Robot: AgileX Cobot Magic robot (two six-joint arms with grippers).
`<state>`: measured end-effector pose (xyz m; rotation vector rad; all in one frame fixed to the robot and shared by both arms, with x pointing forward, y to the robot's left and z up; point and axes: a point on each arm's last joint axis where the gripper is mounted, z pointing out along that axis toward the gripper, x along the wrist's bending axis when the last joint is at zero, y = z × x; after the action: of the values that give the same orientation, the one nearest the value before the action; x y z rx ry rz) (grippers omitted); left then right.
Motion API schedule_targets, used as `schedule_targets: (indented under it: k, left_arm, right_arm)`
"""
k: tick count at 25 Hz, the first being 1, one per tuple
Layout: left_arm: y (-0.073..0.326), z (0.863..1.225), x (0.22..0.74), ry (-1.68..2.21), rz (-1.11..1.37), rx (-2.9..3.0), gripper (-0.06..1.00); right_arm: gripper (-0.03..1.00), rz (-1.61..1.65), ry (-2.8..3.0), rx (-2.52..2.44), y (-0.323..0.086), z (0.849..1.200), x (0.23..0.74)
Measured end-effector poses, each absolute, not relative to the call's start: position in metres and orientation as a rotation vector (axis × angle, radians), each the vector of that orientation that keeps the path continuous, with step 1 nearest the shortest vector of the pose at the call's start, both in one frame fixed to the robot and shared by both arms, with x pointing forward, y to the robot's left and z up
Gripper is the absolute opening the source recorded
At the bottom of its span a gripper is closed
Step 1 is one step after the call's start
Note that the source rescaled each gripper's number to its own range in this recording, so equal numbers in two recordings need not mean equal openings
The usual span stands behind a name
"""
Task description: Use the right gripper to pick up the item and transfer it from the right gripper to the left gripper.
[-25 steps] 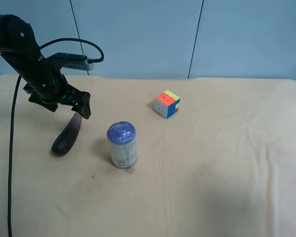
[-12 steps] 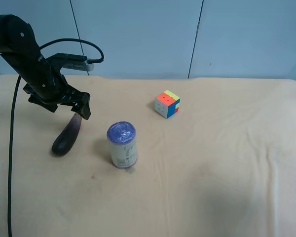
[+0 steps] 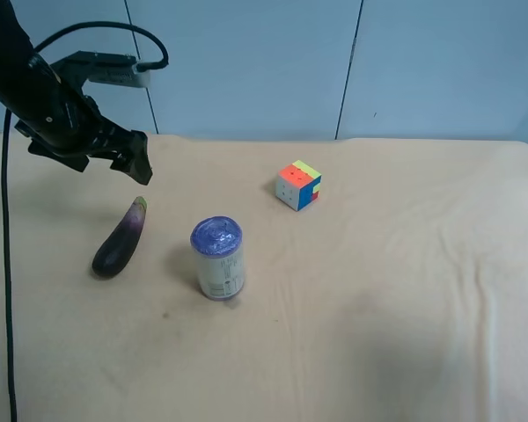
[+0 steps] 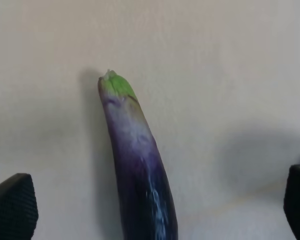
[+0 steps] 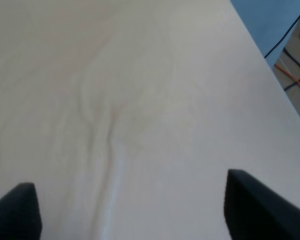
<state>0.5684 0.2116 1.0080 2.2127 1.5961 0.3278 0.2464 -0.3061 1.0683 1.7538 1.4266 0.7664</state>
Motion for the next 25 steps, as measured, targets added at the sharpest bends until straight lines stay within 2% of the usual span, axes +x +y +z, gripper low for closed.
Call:
schedule_targets:
  k: [17,25]
  left_arm:
    - [0.236,1.132,0.475,1.464,0.527,2.022,1.00]
    - [0.254,1.130,0.404,1.416,0.590,1.954,1.00]
  right_arm:
    - [0.48,0.766,1.427,1.754,-0.306,1.068,0.246]
    - [0.48,0.767,1.427,1.754,-0.306,1.068,0.246]
